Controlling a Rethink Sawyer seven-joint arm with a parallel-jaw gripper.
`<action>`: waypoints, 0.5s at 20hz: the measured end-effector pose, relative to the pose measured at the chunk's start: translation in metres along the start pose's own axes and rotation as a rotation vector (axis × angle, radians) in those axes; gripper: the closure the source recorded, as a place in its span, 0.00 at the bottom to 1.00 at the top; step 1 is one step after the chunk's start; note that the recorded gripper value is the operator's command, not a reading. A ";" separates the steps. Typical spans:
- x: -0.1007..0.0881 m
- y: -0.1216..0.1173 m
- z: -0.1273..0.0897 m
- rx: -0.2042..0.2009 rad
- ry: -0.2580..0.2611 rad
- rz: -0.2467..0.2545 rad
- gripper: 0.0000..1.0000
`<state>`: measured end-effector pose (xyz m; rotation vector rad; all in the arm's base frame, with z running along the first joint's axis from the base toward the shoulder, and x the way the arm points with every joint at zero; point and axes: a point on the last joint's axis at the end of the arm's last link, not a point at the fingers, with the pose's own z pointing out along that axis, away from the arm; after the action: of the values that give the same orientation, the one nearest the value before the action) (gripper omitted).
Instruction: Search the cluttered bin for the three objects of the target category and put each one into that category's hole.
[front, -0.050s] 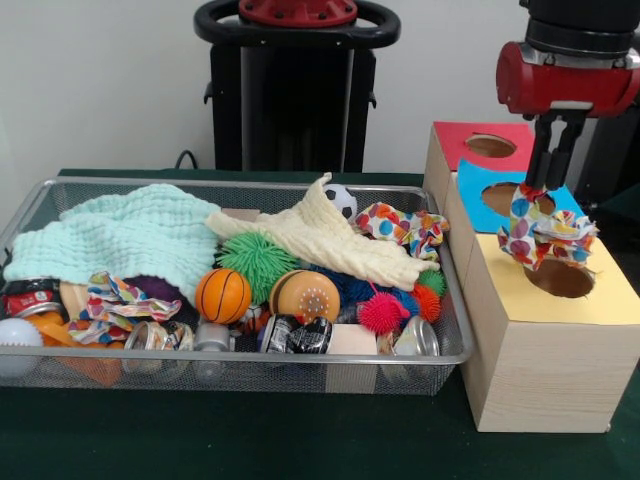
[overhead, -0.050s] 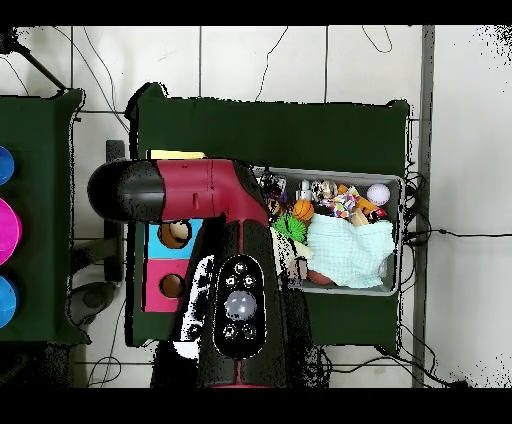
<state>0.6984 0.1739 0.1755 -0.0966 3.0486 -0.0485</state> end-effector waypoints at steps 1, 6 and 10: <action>0.000 0.000 0.000 0.000 0.000 0.001 1.00; 0.000 -0.004 -0.001 0.006 0.000 0.006 1.00; 0.001 -0.005 -0.001 0.009 0.001 0.011 1.00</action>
<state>0.6979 0.1691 0.1769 -0.0787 3.0490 -0.0615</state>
